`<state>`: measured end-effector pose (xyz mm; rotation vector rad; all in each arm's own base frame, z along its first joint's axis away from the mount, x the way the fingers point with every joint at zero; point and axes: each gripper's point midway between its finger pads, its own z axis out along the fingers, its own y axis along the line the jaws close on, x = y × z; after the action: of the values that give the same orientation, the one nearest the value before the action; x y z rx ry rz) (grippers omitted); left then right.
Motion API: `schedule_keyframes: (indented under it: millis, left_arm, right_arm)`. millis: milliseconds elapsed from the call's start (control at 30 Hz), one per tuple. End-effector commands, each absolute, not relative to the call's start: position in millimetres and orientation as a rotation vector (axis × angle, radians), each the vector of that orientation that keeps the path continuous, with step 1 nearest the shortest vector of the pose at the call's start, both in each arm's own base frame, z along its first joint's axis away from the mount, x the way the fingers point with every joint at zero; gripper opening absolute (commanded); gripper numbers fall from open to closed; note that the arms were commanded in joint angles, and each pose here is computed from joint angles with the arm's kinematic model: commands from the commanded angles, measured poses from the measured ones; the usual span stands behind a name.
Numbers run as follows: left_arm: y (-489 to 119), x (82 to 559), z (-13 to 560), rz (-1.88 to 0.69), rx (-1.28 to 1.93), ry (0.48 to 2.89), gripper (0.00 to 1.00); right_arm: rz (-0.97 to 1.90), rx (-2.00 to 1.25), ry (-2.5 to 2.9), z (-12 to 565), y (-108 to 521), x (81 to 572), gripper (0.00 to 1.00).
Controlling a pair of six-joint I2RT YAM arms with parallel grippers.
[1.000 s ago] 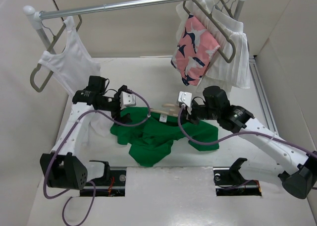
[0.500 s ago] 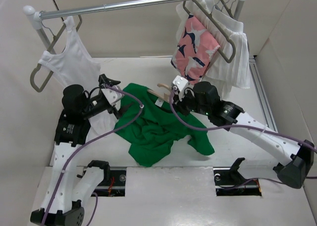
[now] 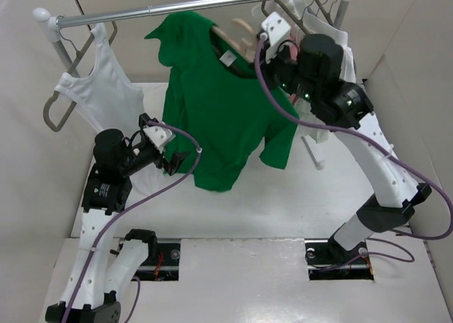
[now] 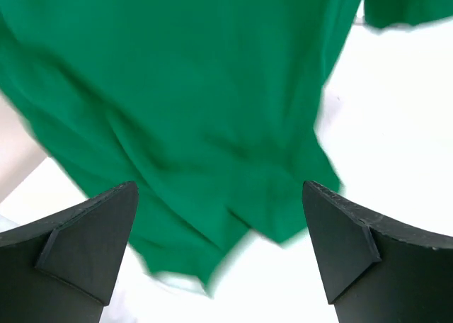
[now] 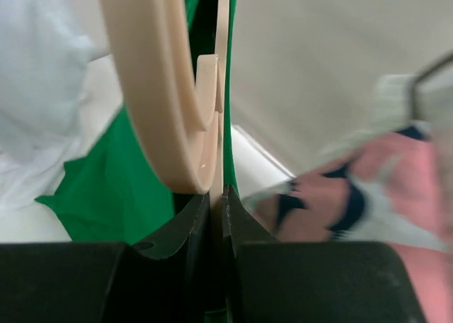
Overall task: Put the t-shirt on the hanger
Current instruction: Hang the hanger with tshirt onto the clothesline
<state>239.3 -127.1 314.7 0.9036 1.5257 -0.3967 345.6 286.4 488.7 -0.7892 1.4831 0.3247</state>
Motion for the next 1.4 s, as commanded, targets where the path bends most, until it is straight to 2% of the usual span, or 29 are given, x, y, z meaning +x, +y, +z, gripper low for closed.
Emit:
schedule_keyframes:
  millis: [0, 100, 267, 767, 1133, 1367]
  left_arm:
    - [-127, 233, 314, -0.403, 0.882, 1.519, 1.00]
    - [-127, 233, 308, -0.405, 0.882, 1.523, 1.00]
    - [-125, 234, 302, -0.401, 0.876, 1.539, 1.00]
    - [-124, 232, 290, -0.393, 0.871, 1.543, 1.00]
    - [-122, 233, 286, -0.389, 0.866, 1.555, 1.00]
    - [-122, 230, 282, -0.395, 0.859, 1.558, 1.00]
  right_arm:
    - [0.256, -0.745, 1.464, 513, 255, 364, 0.00]
    - [0.217, -0.675, 1.427, 535, 237, 373, 0.00]
    - [0.153, -0.585, 1.434, 540, 216, 396, 0.00]
    - [0.138, -0.379, 1.228, 599, 177, 370, 0.00]
    - [0.120, -0.254, 1.242, 595, 154, 405, 0.00]
    - [0.142, -0.275, 1.275, 583, 167, 431, 0.00]
